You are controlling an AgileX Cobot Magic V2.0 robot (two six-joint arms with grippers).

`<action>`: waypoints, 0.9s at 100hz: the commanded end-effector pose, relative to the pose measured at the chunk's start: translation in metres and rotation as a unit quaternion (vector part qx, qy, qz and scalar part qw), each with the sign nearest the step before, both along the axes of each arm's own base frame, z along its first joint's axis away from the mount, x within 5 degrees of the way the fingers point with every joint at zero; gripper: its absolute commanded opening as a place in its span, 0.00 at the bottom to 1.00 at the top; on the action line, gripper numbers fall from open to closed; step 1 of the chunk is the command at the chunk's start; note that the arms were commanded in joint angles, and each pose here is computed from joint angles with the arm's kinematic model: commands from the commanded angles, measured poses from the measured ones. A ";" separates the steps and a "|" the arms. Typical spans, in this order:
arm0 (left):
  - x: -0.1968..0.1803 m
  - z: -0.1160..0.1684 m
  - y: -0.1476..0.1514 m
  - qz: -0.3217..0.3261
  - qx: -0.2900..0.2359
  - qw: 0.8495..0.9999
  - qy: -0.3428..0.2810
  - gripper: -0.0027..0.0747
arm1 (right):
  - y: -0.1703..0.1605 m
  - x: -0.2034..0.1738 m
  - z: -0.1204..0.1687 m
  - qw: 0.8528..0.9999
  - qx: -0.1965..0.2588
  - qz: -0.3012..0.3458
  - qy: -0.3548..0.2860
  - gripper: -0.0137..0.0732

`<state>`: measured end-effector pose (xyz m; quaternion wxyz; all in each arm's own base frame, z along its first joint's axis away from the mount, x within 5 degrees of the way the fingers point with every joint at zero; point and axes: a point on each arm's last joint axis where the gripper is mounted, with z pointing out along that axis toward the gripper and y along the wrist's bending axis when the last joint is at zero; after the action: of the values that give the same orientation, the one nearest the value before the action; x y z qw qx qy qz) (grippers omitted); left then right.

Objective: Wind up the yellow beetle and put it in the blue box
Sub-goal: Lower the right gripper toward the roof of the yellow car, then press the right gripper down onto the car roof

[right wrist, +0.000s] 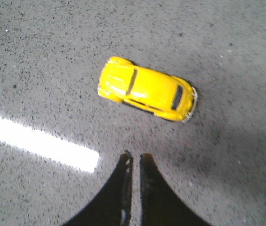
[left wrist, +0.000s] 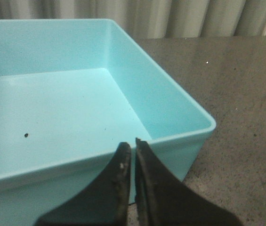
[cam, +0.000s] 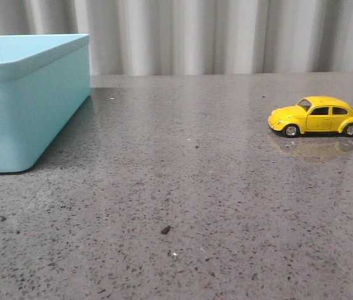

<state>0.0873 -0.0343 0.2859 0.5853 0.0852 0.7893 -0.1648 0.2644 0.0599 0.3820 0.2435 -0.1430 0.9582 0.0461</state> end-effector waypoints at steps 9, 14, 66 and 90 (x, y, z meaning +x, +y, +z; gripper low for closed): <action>0.005 -0.003 0.000 0.008 -0.003 1.000 -0.016 0.01 | 0.006 0.019 0.004 1.000 0.009 0.000 -0.026 0.11; 0.005 -0.007 0.000 0.008 -0.002 1.000 -0.011 0.01 | 0.007 0.023 0.000 1.000 0.008 0.000 -0.019 0.11; 0.005 -0.007 0.001 0.011 -0.002 1.000 -0.018 0.01 | 0.015 0.056 -0.038 1.000 0.013 -0.002 0.024 0.11; 0.005 -0.007 0.001 0.011 -0.002 1.000 -0.018 0.01 | 0.017 0.065 -0.050 0.999 0.011 -0.004 0.033 0.11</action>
<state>0.0886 -0.0336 0.2653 0.5685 0.0871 0.8036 -0.1534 0.3291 0.0766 0.3136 0.1700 -0.1343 0.9747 0.0557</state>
